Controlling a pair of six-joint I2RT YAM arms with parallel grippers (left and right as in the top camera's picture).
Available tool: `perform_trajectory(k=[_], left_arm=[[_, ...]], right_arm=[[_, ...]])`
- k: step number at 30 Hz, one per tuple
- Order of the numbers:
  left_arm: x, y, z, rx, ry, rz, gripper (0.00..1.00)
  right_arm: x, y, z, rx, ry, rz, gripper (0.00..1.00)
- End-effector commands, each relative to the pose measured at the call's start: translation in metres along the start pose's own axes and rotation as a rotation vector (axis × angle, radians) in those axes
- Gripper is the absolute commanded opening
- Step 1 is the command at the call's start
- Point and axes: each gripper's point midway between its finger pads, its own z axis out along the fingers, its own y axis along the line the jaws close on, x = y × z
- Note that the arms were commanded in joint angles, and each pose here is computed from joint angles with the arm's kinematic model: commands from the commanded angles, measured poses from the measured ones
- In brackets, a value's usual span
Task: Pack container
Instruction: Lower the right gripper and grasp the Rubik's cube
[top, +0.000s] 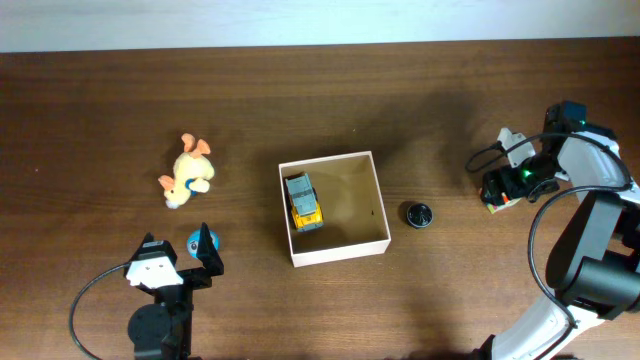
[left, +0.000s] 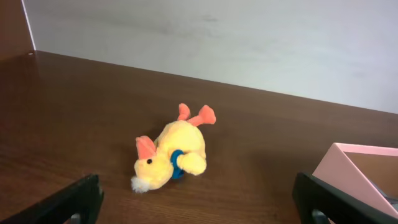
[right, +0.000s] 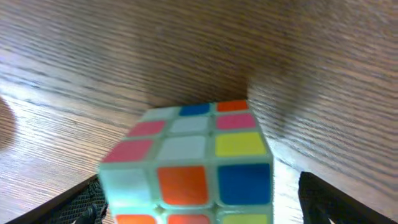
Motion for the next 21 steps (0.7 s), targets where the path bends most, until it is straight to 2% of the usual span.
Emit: perform_trajectory(k=[1,10,12,13,14,16,21], left_arm=[[0.001,-0.001,0.0,0.009,0.0,-0.005,0.99],[0.001,-0.001,0.0,0.009,0.0,-0.005,0.99],[0.001,-0.001,0.0,0.009,0.0,-0.005,0.99],[0.001,-0.001,0.0,0.008,0.0,-0.005,0.99],[0.001,-0.001,0.0,0.009,0.0,-0.005,0.99],[0.001,-0.001,0.0,0.009,0.0,-0.005,0.99],[0.001,-0.001,0.0,0.009,0.0,-0.005,0.99]], right_arm=[[0.008,-0.004,0.006,0.022,0.042,-0.031,0.92],[0.0,-0.01,0.006,0.044,0.011,-0.108,0.91],[-0.002,-0.011,0.006,0.05,0.004,-0.109,0.88],[-0.002,-0.011,0.006,0.05,0.002,-0.109,0.84],[-0.002,-0.011,0.006,0.051,0.002,-0.107,0.75],[-0.002,-0.012,0.006,0.051,0.002,-0.098,0.7],[-0.004,-0.01,0.006,0.043,-0.006,-0.098,0.69]])
